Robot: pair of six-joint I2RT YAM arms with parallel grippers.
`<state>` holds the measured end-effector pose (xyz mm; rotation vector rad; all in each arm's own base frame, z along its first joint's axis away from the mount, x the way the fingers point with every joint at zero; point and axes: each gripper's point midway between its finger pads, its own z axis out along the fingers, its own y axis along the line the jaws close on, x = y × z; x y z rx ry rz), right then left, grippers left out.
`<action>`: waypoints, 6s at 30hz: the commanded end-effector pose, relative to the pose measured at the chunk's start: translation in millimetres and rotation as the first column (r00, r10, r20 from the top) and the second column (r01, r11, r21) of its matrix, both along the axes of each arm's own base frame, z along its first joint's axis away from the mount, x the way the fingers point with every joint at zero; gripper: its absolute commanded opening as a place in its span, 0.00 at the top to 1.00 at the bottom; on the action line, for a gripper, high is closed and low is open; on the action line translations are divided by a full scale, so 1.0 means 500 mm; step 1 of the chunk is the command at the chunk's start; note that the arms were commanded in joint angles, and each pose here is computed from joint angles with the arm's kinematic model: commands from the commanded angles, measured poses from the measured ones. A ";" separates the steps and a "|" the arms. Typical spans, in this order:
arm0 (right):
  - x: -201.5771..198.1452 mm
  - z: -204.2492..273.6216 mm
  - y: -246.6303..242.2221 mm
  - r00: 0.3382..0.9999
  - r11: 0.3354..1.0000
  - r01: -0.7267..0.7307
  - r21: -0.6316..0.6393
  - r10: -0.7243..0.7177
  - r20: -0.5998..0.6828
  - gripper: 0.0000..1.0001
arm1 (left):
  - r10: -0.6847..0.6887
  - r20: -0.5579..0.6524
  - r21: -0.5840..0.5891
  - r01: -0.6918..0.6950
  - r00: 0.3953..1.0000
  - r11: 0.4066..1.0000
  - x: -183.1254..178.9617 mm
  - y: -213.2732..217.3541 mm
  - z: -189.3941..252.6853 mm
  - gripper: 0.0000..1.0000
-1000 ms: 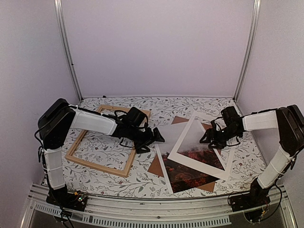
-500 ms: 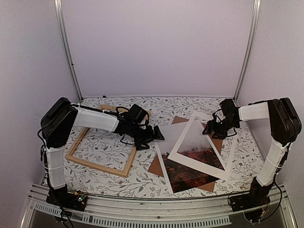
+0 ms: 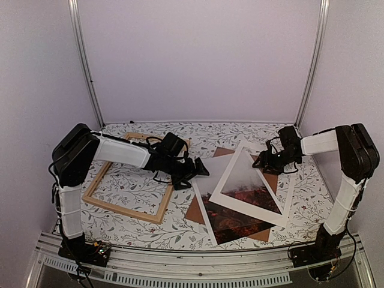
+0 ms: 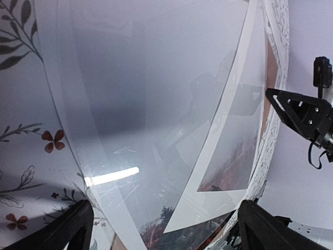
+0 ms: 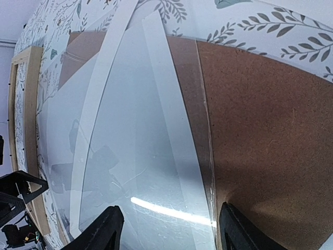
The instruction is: Put the photo into the frame
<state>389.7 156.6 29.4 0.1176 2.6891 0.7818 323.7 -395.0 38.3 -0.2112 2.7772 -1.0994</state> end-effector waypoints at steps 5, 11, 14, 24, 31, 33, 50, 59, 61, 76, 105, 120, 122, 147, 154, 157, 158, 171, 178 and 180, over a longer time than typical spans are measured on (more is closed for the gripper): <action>-0.107 -0.069 0.040 0.982 0.998 -0.033 0.048 0.041 -0.182 0.33 | 0.036 -0.124 0.067 -0.028 0.992 0.997 -0.042 0.028 -0.093 0.00; -0.121 -0.078 0.040 0.980 0.998 -0.025 0.055 0.035 -0.195 0.33 | 0.043 -0.115 0.051 -0.038 0.992 0.998 -0.039 0.026 -0.091 0.00; -0.124 -0.076 0.046 0.980 0.997 -0.023 0.079 0.038 -0.197 0.33 | 0.049 -0.119 0.038 -0.044 0.992 0.998 -0.040 0.024 -0.093 0.00; -0.127 -0.058 0.075 0.976 0.982 -0.017 0.189 0.057 -0.209 0.34 | 0.045 -0.077 -0.006 -0.046 0.996 0.999 -0.028 0.012 -0.076 0.00; -0.119 -0.051 0.076 0.978 0.982 -0.012 0.191 0.051 -0.202 0.34 | 0.039 -0.042 -0.052 -0.041 0.998 0.998 -0.022 0.008 -0.061 0.00; -0.122 -0.056 0.076 0.977 0.982 -0.012 0.190 0.052 -0.206 0.34 | 0.037 -0.031 -0.066 -0.039 0.999 0.997 -0.021 0.007 -0.058 0.00; -0.167 -0.118 0.074 0.963 0.981 0.003 0.193 0.049 -0.264 0.34 | 0.011 0.093 -0.277 0.016 0.996 0.961 -0.003 -0.034 0.021 0.06; -0.165 -0.123 0.073 0.963 0.982 0.002 0.190 0.049 -0.265 0.34 | -0.004 0.169 -0.387 0.070 0.986 0.919 -0.004 -0.051 0.076 0.12; -0.166 -0.126 0.073 0.963 0.982 0.002 0.186 0.048 -0.267 0.34 | -0.008 0.179 -0.401 0.081 0.984 0.912 -0.005 -0.054 0.082 0.12; -0.169 -0.132 0.070 0.962 0.984 0.000 0.179 0.049 -0.269 0.34 | -0.066 0.247 -0.451 0.176 0.967 0.875 0.001 -0.086 0.101 0.17; -0.160 -0.125 0.070 0.965 0.985 -0.014 0.170 0.058 -0.257 0.34 | -0.178 0.490 -0.455 0.425 0.853 0.783 0.014 -0.155 0.179 0.13; -0.159 -0.120 0.072 0.964 0.985 -0.031 0.169 0.074 -0.254 0.34 | -0.196 0.509 -0.397 0.430 0.838 0.811 0.019 -0.159 0.150 0.16; -0.155 -0.120 0.069 0.966 0.988 -0.033 0.152 0.071 -0.250 0.34 | -0.192 0.511 -0.398 0.429 0.838 0.811 0.016 -0.154 0.148 0.16; -0.148 -0.119 0.059 0.970 0.994 -0.048 0.101 0.071 -0.233 0.34 | -0.187 0.583 -0.406 0.482 0.791 0.776 -0.020 -0.141 0.139 0.17; -0.142 -0.119 0.060 0.969 0.993 -0.047 0.105 0.071 -0.236 0.34 | -0.172 0.606 -0.410 0.491 0.777 0.769 -0.028 -0.137 0.148 0.17; -0.141 -0.125 0.060 0.967 0.994 -0.045 0.104 0.069 -0.244 0.33 | -0.165 0.604 -0.420 0.487 0.780 0.766 -0.033 -0.133 0.148 0.17; -0.140 -0.125 0.060 0.967 0.994 -0.045 0.104 0.069 -0.244 0.33 | -0.160 0.607 -0.423 0.487 0.778 0.764 -0.034 -0.132 0.150 0.17; -0.143 -0.128 0.061 0.966 0.993 -0.042 0.107 0.068 -0.251 0.34 | -0.183 0.673 -0.431 0.580 0.717 0.691 -0.063 -0.148 0.188 0.17; -0.145 -0.129 0.061 0.966 0.993 -0.045 0.106 0.071 -0.250 0.34 | -0.200 0.683 -0.434 0.610 0.703 0.663 -0.074 -0.165 0.196 0.18; -0.145 -0.127 0.061 0.966 0.993 -0.047 0.108 0.072 -0.249 0.34 | -0.195 0.681 -0.437 0.605 0.706 0.665 -0.072 -0.165 0.197 0.18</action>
